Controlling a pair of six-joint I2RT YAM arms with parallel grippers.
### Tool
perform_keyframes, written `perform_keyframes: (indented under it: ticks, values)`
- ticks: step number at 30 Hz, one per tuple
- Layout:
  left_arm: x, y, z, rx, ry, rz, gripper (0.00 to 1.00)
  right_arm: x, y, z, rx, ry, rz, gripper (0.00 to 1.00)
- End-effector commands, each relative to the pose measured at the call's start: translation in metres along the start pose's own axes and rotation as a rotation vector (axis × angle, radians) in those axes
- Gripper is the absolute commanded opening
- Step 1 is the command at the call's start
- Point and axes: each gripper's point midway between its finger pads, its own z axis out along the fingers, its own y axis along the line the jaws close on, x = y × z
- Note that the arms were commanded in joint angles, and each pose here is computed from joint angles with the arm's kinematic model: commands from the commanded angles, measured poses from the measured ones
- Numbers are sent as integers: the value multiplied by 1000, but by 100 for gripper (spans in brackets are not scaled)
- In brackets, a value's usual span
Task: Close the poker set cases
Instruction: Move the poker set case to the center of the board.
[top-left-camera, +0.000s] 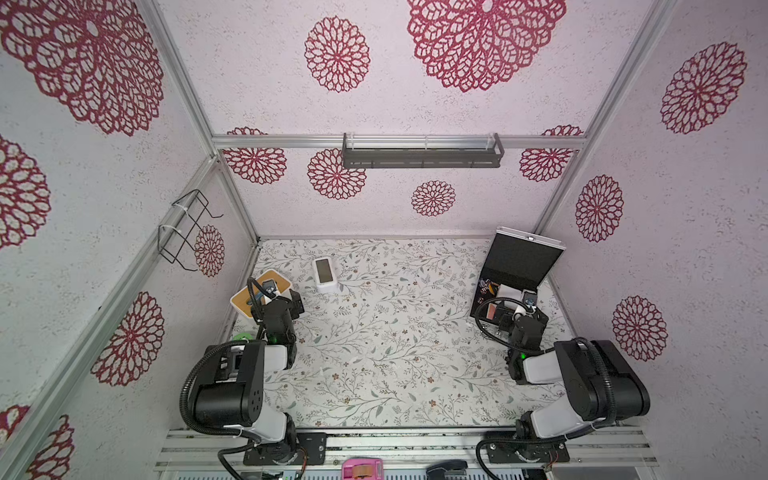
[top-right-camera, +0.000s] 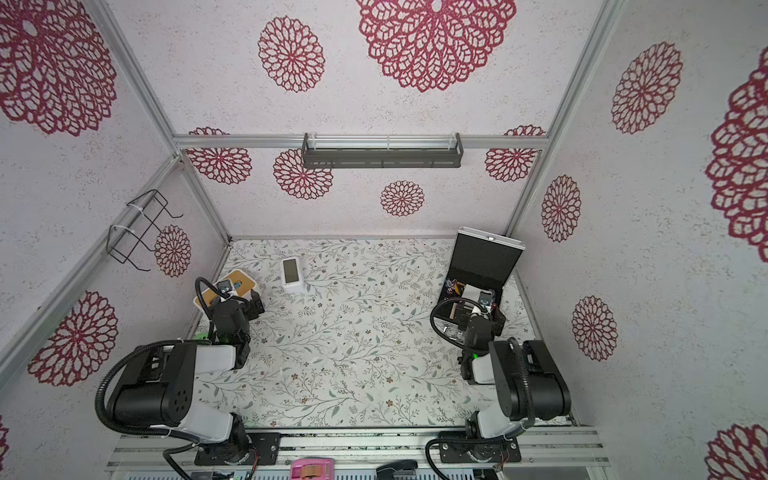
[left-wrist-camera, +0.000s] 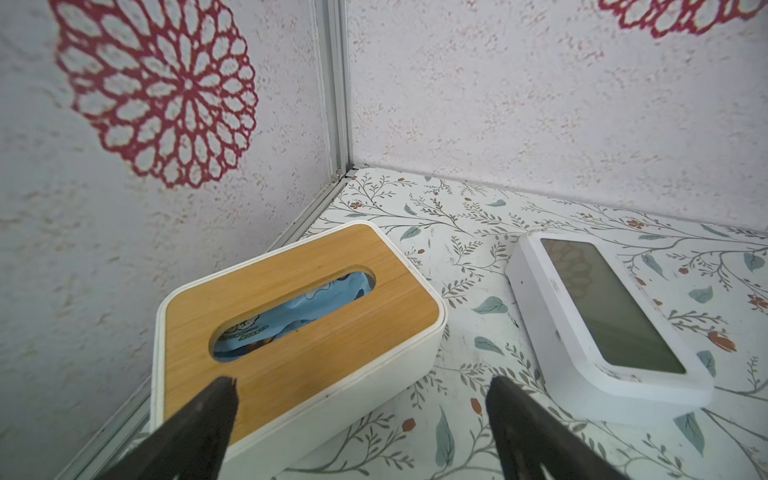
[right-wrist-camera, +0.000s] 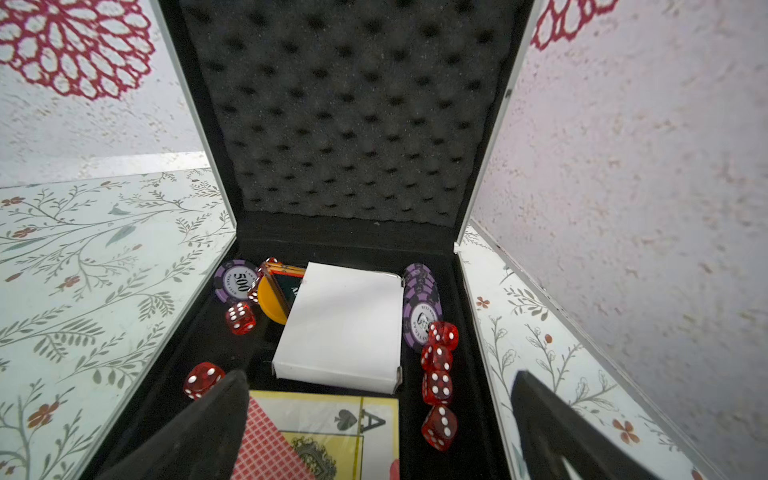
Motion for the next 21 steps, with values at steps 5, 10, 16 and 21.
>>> perform_keyframes:
  ticks: [5,10,16,21]
  values:
    - [-4,3,4,11,1,-26,97,-9,-3,-1,12,-35,30,99]
    - [-4,3,4,11,1,-25,97,-9,-3,-1,13,-35,30,99]
    - [-4,3,4,11,0,-26,97,-9,-3,0,13,-36,31,99]
    - [-5,3,4,11,-1,-25,97,-9,-3,-1,12,-37,31,99]
